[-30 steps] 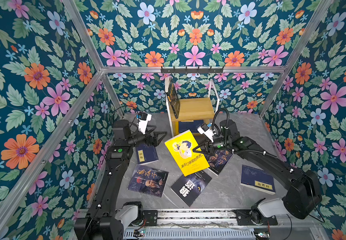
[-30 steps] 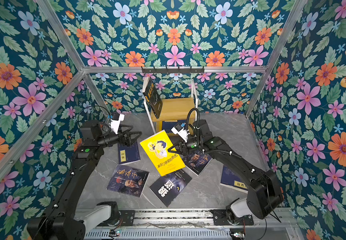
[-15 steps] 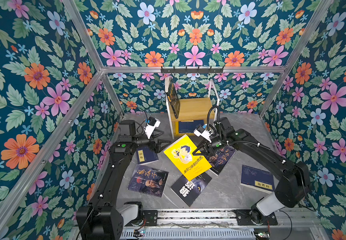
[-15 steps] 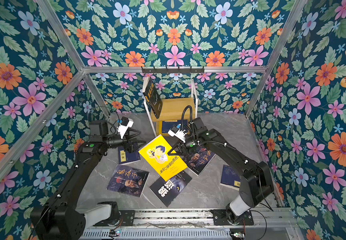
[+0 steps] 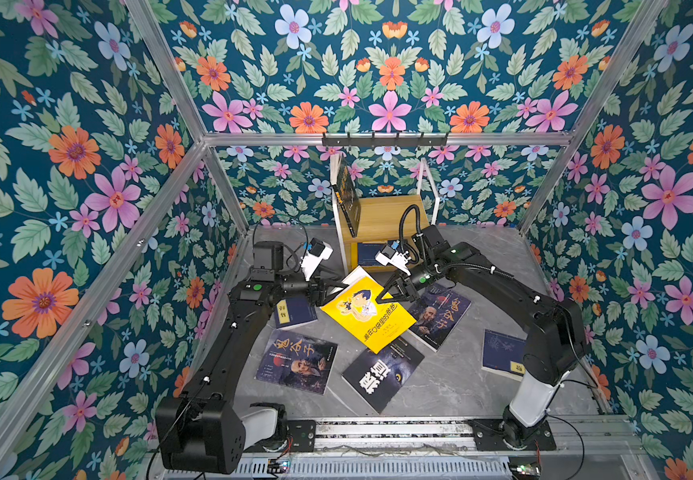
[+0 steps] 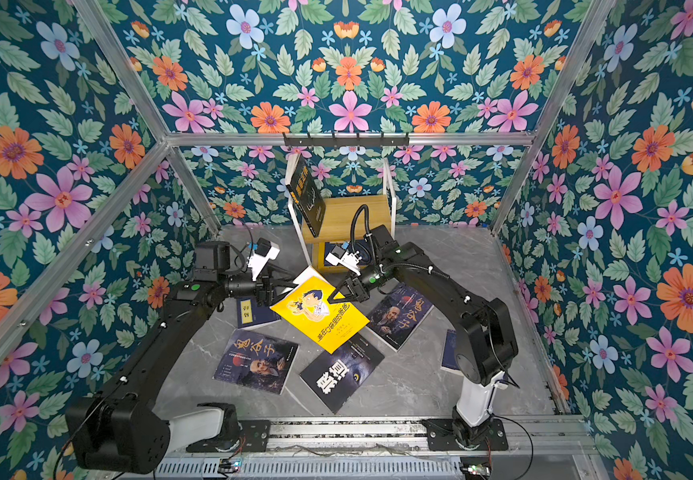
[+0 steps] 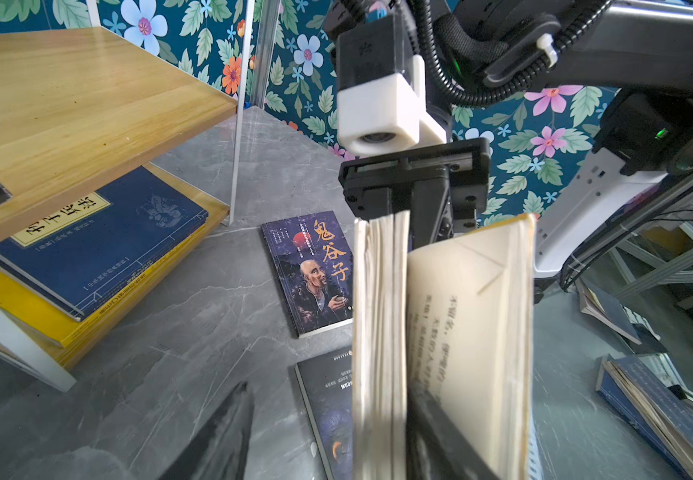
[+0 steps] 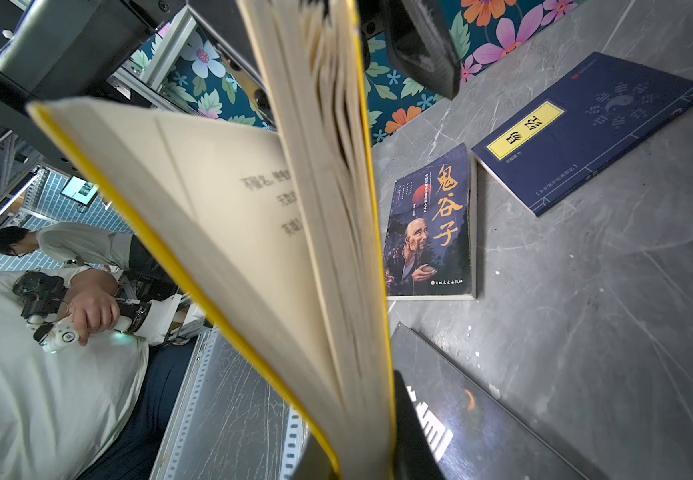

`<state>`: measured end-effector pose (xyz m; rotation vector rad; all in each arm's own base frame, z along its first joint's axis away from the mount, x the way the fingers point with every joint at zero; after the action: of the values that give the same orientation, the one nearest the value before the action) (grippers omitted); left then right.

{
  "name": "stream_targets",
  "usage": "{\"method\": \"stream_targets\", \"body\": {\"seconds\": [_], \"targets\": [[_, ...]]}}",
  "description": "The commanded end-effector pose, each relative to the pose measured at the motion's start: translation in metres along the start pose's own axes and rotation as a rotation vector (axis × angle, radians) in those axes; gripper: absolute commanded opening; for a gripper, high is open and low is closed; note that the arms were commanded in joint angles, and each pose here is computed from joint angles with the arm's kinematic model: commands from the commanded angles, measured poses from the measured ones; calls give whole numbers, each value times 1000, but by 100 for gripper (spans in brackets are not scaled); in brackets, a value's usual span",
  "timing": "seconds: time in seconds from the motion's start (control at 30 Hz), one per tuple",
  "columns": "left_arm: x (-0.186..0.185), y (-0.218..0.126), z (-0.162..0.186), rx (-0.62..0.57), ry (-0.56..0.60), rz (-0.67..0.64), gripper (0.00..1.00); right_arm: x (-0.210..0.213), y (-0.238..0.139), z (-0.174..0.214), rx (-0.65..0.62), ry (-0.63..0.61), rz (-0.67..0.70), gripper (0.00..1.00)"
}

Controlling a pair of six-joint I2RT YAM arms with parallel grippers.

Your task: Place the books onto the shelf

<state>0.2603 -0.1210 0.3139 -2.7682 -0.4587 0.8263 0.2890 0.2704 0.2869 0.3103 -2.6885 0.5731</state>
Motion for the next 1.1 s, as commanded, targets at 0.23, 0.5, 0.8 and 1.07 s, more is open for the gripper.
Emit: {"method": "stream_targets", "body": {"seconds": [0.23, 0.5, 0.8, 1.07], "targets": [[-12, -32, -20, -28, 22, -37, 88, 20, -5, 2, -15, -51, -43, 0], [-15, -19, 6, 25, 8, 41, 100, 24, -8, -8, -44, -78, -47, 0], [-11, -2, 10, 29, -32, 67, 38, 20, -1, -15, -51, -91, -47, 0], [-7, -9, 0, -43, -72, 28, 0, 7, -7, -6, 25, -61, 218, 62]]}}
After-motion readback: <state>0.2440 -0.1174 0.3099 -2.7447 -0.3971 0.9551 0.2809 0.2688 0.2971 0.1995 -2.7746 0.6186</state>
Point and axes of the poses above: each gripper's point midway between its finger pads, its own y axis out along the fingers, its own x axis along the line the jaws close on, z = x × y, the point moved 8 cm from there along -y, back along the fingers, and after that the axes turned 13 degrees about -y, right-handed, at the moved point
